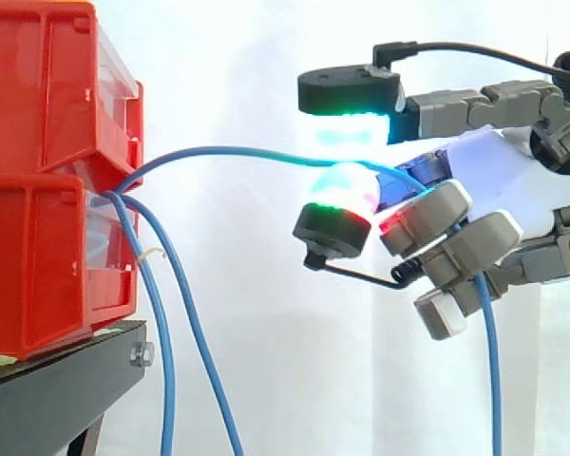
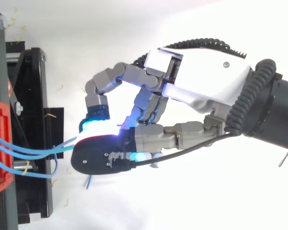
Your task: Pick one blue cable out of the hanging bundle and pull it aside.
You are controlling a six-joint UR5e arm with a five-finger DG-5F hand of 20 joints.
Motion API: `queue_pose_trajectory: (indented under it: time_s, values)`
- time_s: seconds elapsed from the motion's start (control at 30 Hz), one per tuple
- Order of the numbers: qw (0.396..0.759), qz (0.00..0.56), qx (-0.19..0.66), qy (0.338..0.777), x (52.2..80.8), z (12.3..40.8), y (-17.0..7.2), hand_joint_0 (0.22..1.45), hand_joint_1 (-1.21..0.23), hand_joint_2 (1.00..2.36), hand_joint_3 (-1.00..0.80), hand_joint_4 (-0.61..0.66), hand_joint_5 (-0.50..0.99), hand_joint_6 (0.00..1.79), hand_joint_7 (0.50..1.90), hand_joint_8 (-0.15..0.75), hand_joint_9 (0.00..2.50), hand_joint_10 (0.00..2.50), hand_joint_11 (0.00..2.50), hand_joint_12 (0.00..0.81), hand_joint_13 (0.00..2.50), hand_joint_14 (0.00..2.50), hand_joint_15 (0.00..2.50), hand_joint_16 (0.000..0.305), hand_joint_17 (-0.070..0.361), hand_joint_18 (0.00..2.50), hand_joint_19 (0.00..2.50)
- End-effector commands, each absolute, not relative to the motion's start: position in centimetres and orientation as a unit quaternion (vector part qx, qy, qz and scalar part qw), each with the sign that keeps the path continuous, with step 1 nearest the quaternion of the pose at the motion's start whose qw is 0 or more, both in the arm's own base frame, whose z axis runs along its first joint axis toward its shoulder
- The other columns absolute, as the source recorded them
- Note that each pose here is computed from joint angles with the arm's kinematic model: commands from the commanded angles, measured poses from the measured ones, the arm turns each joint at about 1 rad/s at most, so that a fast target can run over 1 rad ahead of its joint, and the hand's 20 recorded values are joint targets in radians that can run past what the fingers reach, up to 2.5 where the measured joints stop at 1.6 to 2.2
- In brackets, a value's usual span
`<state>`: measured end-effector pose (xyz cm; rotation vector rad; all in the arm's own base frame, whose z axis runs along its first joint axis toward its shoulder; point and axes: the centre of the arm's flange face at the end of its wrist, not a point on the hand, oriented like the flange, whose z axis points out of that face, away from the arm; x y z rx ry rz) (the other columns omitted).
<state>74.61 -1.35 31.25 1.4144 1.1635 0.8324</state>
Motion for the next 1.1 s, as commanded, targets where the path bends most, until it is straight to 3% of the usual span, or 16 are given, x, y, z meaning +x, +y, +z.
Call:
queue_pose_trajectory:
  time_s: [0.0,0.1,0.13,0.23,0.43,1.07]
  values:
    - [0.537,0.36,0.594,0.48,74.8,31.0,-1.3,0.59,-0.82,1.25,0.15,-0.22,-0.07,0.9,1.39,0.314,1.35,0.02,1.32,0.465,1.43,0.02,1.12,0.061,0.138,1.06,0.71]
    - [0.536,0.359,0.594,0.48,74.5,29.7,-1.3,0.56,-0.79,1.39,0.14,-0.24,-0.06,0.9,1.41,0.306,1.35,0.03,1.23,0.48,1.37,0.02,1.03,0.061,0.137,1.07,0.69]
    - [0.537,0.363,0.594,0.477,74.4,28.5,-1.4,0.53,-0.77,1.52,0.11,-0.25,-0.05,0.89,1.42,0.309,1.34,0.03,1.12,0.488,1.31,0.02,0.93,0.061,0.137,1.08,0.68]
    - [0.545,0.389,0.589,0.453,74.7,27.6,-1.1,0.51,-0.75,1.61,0.1,-0.26,-0.05,0.89,1.43,0.302,1.26,0.03,0.91,0.489,1.2,0.02,0.76,0.061,0.137,1.07,0.63]
    - [0.555,0.425,0.582,0.416,75.6,28.1,-1.1,0.5,-0.74,1.7,0.08,-0.26,-0.04,0.88,1.45,0.299,1.17,0.02,0.76,0.486,1.06,0.02,0.65,0.061,0.138,0.98,0.57]
    - [0.556,0.414,0.579,0.428,75.4,27.9,-1.0,0.49,-0.73,1.77,0.07,-0.27,-0.04,0.88,1.44,0.288,0.96,0.02,0.58,0.459,0.88,0.02,0.61,0.06,0.134,0.76,0.51]
